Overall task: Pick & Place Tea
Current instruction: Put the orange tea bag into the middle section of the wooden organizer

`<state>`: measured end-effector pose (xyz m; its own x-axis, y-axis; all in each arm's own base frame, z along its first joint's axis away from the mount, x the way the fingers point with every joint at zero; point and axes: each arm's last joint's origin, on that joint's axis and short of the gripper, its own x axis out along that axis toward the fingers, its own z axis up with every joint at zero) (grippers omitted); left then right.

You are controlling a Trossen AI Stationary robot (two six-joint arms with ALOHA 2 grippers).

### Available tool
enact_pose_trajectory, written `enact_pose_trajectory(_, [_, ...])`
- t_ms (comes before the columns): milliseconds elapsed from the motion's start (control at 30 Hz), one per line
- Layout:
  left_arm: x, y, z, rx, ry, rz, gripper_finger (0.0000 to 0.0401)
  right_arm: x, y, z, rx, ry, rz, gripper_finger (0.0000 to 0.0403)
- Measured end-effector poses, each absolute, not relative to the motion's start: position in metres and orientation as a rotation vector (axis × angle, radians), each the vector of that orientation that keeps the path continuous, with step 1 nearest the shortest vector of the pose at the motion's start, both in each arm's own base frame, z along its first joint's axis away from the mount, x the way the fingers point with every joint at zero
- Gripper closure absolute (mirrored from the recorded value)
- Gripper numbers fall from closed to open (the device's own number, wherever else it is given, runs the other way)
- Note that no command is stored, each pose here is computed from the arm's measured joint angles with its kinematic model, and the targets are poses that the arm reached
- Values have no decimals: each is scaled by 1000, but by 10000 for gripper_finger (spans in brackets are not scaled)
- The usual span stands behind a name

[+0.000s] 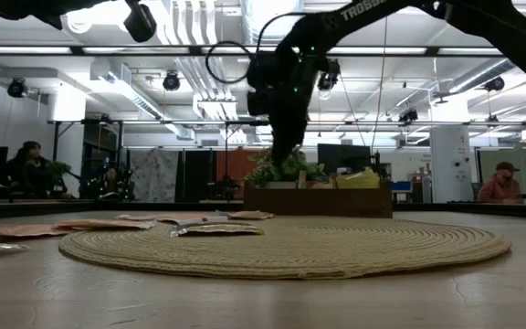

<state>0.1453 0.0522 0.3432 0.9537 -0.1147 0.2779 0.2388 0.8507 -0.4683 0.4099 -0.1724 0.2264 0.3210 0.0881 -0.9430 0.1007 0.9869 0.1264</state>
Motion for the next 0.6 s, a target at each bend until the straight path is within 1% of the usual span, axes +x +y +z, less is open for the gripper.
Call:
enact_pose_trajectory(167, [145, 52, 343, -522, -245, -188, 401, 414, -170, 257, 151, 1202, -8, 286])
enact_pose_trajectory(333, [145, 52, 343, -521, -244, -192, 401, 419, -152, 286, 118, 1174, 34, 285])
enact_pose_trajectory(500, [145, 52, 343, -520, -239, -201, 401, 425, -130, 304, 86, 1140, 71, 287])
enact_pose_trajectory(600, [145, 52, 343, -518, -236, -209, 401, 427, -116, 310, 106, 1110, 117, 292])
